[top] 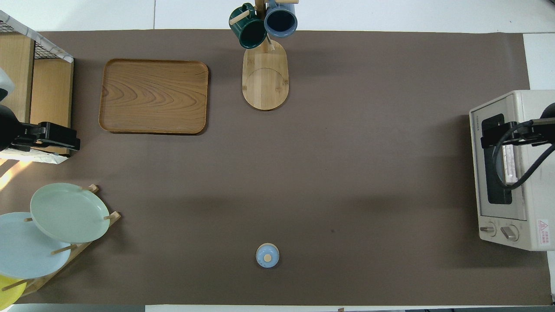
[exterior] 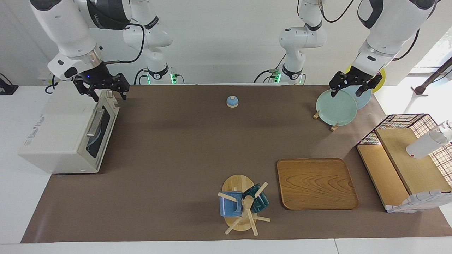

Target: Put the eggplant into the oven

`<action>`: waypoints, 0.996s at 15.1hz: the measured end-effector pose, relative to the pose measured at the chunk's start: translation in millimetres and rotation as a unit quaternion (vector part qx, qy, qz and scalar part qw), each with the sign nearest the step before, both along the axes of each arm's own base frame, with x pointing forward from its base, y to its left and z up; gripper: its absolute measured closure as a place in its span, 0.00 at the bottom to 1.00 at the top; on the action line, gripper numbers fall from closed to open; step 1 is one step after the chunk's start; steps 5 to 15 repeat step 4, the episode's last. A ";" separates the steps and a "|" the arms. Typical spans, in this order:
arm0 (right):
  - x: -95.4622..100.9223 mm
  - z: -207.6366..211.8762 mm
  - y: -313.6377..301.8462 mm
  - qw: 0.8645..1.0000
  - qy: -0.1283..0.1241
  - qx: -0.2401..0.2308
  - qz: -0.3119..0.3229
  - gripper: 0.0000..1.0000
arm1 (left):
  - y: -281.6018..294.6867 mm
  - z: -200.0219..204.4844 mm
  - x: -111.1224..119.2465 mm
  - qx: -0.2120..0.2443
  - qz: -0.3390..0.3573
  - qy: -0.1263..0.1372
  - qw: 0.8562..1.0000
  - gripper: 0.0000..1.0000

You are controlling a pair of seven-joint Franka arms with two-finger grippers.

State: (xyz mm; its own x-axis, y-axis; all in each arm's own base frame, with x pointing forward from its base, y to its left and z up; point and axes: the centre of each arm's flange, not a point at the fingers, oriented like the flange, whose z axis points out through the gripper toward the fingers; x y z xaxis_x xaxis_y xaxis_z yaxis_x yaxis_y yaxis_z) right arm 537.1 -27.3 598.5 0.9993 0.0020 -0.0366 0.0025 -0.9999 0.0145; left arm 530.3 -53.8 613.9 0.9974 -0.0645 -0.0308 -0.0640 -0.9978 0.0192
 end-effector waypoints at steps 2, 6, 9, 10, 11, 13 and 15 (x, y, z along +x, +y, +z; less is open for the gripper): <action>-0.5 0.0 -7.6 1.000 0.000 0.000 -0.007 0.00 | 0.0 0.0 0.0 0.000 0.000 0.000 1.000 0.00; -0.3 0.1 -4.7 1.000 0.000 0.000 -0.004 0.00 | 0.0 0.0 0.0 0.000 0.000 0.000 1.000 0.00; -0.3 0.1 -4.7 1.000 0.000 0.000 -0.004 0.00 | 0.0 0.0 0.0 0.000 0.000 0.000 1.000 0.00; -0.3 0.1 -4.7 1.000 0.000 0.000 -0.004 0.00 | 0.0 0.0 0.0 0.000 0.000 0.000 1.000 0.00; -0.3 0.1 -4.7 1.000 0.000 0.000 -0.004 0.00 | 0.0 0.0 0.0 0.000 0.000 0.000 1.000 0.00; -0.3 0.1 -4.7 1.000 0.000 0.000 -0.004 0.00 | 0.0 0.0 0.0 0.000 0.000 0.000 1.000 0.00; -0.3 0.1 -4.7 1.000 0.000 0.000 -0.004 0.00 | 0.0 0.0 0.0 0.000 0.000 0.000 1.000 0.00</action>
